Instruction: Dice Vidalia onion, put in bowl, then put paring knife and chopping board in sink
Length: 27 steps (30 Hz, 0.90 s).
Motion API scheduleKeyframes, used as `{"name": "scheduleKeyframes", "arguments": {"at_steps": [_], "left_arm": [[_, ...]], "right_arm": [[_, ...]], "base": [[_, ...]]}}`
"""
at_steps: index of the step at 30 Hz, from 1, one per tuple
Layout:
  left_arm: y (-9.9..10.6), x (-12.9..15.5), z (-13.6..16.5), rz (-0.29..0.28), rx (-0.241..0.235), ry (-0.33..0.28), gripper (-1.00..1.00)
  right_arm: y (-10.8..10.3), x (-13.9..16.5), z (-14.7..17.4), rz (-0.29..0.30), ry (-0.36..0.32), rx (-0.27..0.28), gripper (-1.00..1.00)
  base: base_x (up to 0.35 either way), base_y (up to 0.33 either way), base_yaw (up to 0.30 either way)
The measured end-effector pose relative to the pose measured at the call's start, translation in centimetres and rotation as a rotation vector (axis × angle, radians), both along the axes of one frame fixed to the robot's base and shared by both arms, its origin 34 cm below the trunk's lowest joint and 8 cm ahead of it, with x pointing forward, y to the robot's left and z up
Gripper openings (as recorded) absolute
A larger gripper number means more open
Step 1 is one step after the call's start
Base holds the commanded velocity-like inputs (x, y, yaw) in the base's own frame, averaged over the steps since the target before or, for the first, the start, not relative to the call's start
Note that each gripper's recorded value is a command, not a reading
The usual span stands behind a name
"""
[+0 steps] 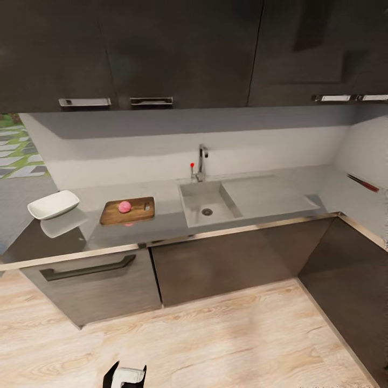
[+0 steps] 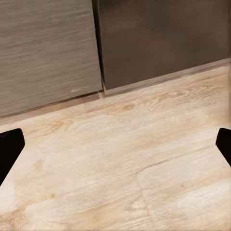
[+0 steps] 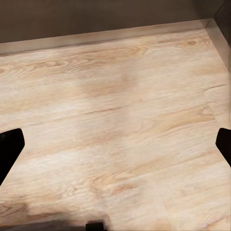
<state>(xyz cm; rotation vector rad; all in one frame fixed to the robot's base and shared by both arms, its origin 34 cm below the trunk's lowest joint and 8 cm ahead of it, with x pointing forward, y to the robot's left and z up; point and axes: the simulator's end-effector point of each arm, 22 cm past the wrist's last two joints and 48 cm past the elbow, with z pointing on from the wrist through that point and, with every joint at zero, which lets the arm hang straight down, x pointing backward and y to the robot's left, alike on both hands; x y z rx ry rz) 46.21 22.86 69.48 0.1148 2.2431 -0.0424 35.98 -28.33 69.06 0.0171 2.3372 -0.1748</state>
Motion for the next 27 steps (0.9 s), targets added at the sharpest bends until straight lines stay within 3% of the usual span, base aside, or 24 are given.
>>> {"name": "scheduleKeyframes", "arguments": {"at_steps": [27], "left_arm": [[0.0, 1.1, 1.3, -0.001, 0.000, -0.037, 1.00]], "right_arm": [[0.0, 1.1, 0.9, 0.000, -0.036, 0.000, 1.00]], "base": [[0.000, 0.000, -0.148]]}}
